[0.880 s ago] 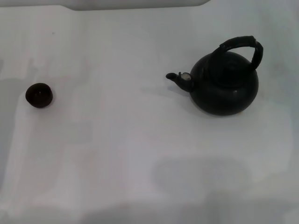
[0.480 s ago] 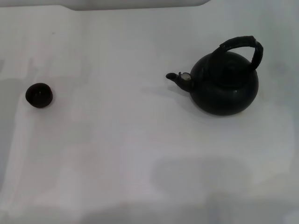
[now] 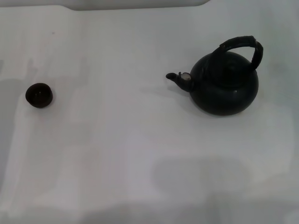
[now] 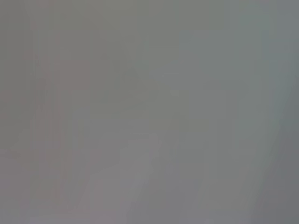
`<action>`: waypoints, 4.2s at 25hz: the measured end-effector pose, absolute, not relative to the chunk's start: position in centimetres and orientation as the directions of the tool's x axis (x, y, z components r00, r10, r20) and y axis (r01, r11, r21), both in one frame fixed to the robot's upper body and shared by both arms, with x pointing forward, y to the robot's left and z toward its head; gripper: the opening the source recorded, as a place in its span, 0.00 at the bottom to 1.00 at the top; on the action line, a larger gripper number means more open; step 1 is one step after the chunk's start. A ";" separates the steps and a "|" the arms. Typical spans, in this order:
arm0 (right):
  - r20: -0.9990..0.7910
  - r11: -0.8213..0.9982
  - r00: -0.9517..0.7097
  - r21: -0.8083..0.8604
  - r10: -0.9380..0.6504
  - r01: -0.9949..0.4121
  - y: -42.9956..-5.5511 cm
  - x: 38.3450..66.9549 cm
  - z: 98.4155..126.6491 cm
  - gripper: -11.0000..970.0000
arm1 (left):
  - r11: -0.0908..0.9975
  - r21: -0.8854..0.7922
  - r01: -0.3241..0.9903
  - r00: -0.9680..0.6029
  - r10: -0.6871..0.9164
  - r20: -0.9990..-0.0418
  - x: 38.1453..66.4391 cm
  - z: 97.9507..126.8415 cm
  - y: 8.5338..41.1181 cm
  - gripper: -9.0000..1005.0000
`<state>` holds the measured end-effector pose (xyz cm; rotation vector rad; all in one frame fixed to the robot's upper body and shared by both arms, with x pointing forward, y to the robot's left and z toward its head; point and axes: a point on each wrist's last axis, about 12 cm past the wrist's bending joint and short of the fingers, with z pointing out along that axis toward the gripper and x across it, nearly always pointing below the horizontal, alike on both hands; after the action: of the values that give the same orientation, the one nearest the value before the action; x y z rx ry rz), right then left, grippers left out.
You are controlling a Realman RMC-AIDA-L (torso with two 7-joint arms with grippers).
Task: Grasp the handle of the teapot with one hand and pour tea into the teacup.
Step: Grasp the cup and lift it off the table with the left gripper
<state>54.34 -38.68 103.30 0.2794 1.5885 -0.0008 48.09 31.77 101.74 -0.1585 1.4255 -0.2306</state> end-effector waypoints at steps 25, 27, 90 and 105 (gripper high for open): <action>-0.990 0.976 -0.002 0.137 0.140 0.167 -38.5 55.0 103.8 0.89 | 0.964 -0.191 0.185 0.001 -0.194 -0.981 45.2 99.8 30.6 0.83; -0.990 0.977 0.000 0.136 0.138 0.164 -38.5 55.2 103.9 0.89 | 0.963 -0.188 0.191 -0.008 -0.190 -0.982 45.1 99.7 30.5 0.83; -0.991 0.978 0.007 0.134 0.135 0.159 -38.4 55.4 104.1 0.89 | 0.963 -0.139 0.229 -0.276 -0.073 -0.958 45.4 96.7 29.4 0.83; -0.991 0.979 0.018 0.135 0.134 0.154 -38.3 55.5 104.3 0.89 | 0.965 -0.130 0.227 -0.302 -0.058 -0.951 45.6 96.4 29.5 0.80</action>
<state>55.50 -38.28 104.31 0.2284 1.5570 -0.0163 45.58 29.49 96.44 0.1235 1.8585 -0.2814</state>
